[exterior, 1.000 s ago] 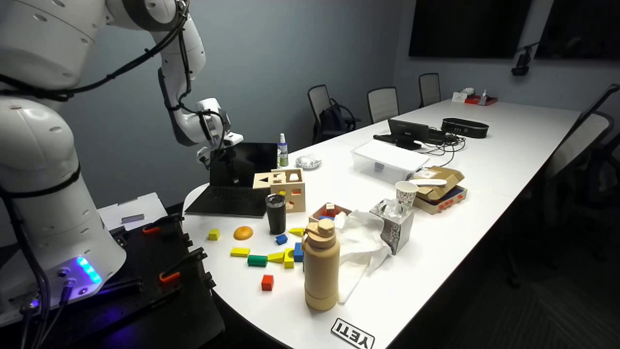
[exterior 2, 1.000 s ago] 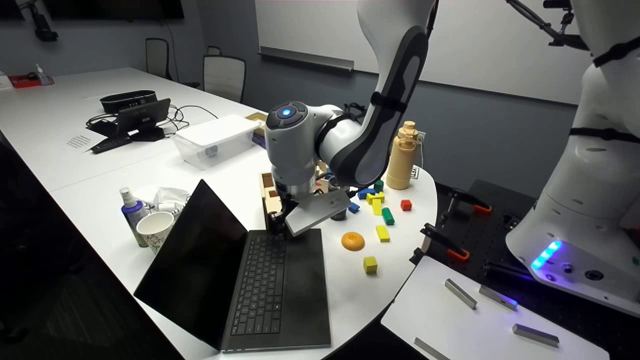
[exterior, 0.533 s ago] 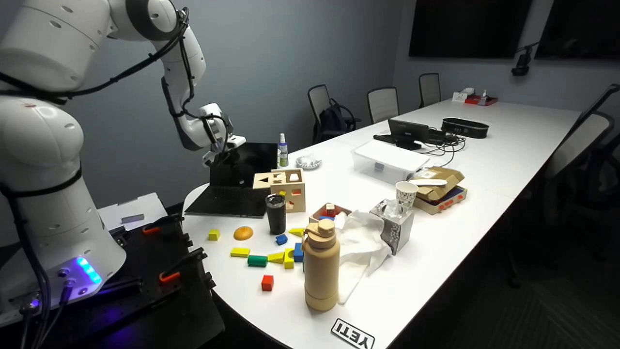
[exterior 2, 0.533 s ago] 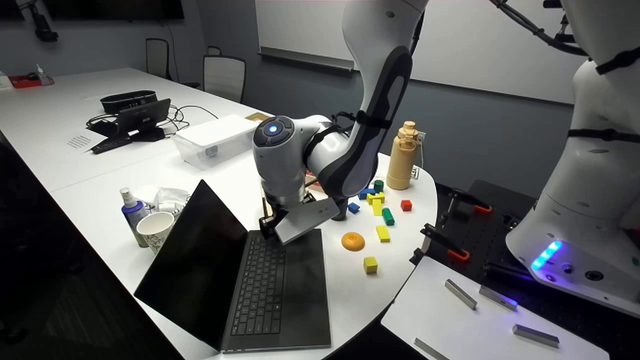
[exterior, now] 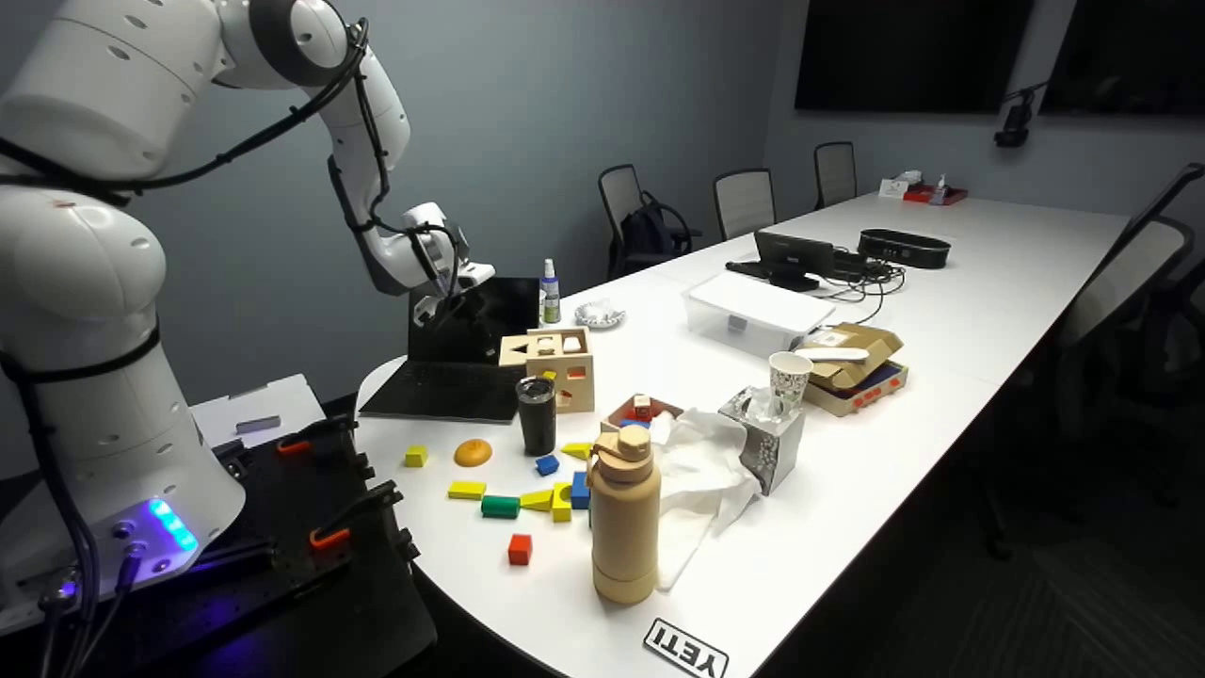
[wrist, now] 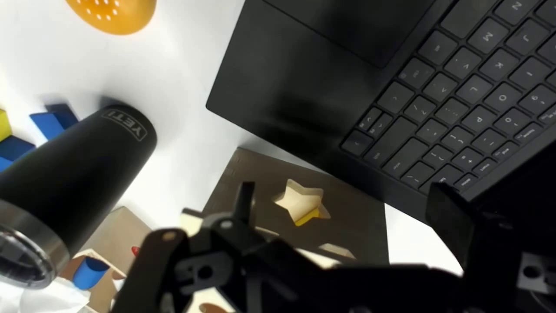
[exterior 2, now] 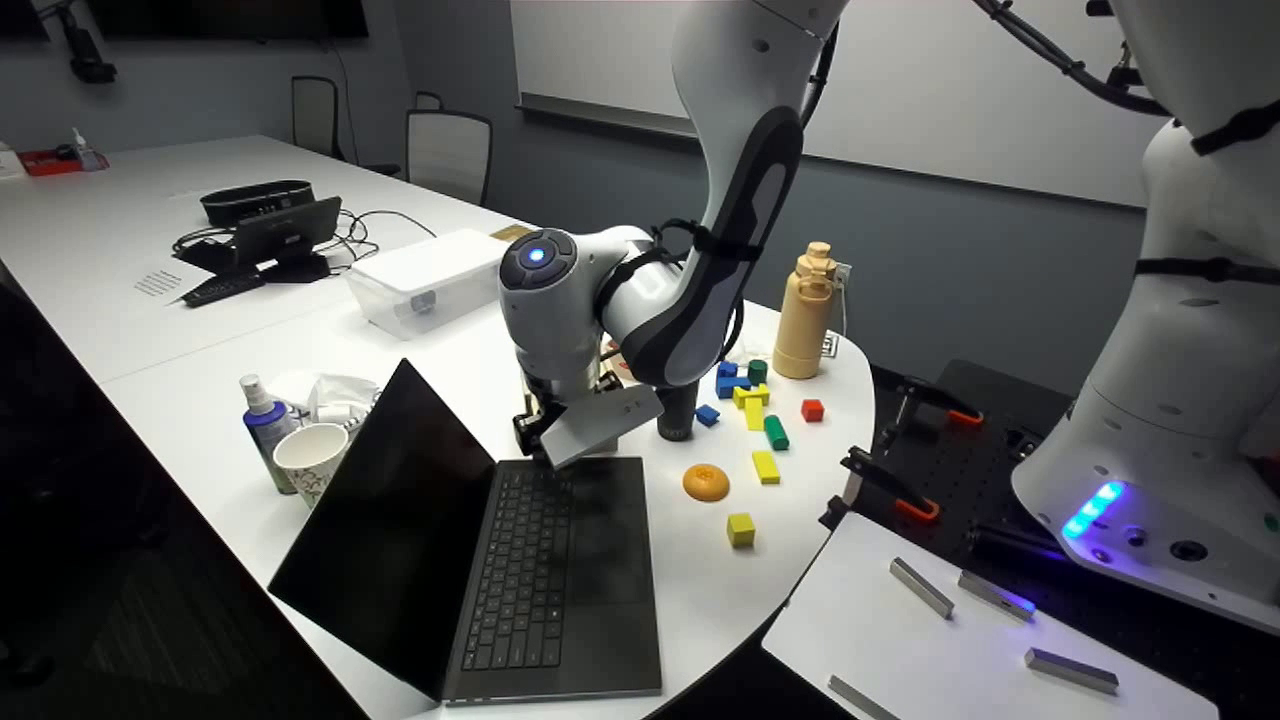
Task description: Close the lid on the box
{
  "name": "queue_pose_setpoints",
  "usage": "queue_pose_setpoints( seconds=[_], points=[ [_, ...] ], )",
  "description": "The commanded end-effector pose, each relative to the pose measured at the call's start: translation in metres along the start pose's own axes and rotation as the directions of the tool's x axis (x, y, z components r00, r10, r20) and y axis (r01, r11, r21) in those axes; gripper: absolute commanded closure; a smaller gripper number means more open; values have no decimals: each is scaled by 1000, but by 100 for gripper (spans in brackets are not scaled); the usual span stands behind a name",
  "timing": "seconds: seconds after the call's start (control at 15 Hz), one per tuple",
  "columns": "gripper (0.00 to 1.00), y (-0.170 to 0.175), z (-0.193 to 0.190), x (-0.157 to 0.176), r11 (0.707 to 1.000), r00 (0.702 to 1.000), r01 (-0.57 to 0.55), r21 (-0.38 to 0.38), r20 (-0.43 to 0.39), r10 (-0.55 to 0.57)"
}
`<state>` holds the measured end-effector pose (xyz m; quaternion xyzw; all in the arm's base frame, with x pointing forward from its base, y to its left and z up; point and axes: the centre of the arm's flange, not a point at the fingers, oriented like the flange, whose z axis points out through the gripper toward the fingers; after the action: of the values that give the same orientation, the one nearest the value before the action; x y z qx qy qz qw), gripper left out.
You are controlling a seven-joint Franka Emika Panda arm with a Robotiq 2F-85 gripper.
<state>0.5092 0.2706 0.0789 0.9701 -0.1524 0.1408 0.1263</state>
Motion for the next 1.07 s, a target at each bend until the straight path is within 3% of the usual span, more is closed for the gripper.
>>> queue_pose_setpoints(
  seconds=[0.0, 1.0],
  points=[
    [0, -6, 8, 7, 999, 999, -33, -4, -38, 33],
    [0, -6, 9, 47, 997, 994, -71, 13, -77, 71]
  ],
)
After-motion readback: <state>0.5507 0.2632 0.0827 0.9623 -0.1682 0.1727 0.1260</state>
